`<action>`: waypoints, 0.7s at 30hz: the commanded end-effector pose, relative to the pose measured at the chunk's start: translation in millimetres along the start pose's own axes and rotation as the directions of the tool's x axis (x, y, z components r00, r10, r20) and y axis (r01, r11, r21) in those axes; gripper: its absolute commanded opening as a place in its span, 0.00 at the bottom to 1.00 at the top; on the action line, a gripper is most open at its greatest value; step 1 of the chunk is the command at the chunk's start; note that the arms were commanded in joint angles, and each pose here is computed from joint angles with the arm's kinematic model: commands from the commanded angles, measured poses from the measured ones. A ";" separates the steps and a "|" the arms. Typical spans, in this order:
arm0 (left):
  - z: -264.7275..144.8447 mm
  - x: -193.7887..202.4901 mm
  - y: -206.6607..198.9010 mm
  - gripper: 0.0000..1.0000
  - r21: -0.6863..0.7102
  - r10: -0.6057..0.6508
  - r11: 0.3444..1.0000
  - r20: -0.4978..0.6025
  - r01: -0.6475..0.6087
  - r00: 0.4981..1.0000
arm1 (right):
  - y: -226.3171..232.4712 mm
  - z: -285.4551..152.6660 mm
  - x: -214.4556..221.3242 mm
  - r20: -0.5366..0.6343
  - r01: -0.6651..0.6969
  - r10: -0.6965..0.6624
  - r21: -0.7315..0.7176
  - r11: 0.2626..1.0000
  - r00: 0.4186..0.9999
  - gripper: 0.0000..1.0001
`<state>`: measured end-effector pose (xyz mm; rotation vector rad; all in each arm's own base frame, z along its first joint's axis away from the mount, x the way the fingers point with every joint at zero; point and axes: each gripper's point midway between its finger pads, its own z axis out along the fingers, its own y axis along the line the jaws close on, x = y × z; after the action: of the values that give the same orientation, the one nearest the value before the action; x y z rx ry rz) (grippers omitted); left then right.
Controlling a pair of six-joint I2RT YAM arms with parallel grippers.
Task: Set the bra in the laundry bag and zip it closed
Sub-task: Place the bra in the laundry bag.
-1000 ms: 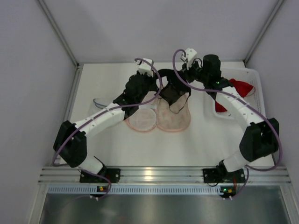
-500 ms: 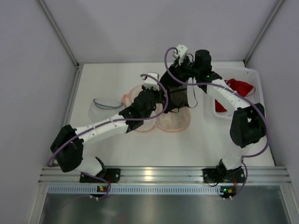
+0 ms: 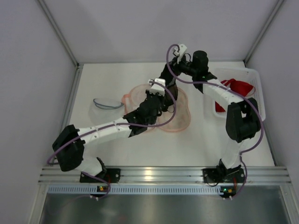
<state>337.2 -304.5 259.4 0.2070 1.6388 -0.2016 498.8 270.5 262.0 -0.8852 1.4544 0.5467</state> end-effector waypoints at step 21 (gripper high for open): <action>-24.3 76.3 -69.1 0.00 0.357 0.434 0.858 -0.120 -0.369 0.893 | -31.4 -62.2 80.9 0.002 -0.138 0.145 0.330 0.934 0.989 0.00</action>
<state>312.0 -333.6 186.0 0.6753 1.7290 -0.0261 467.0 231.9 159.5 -0.7041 1.6744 0.5495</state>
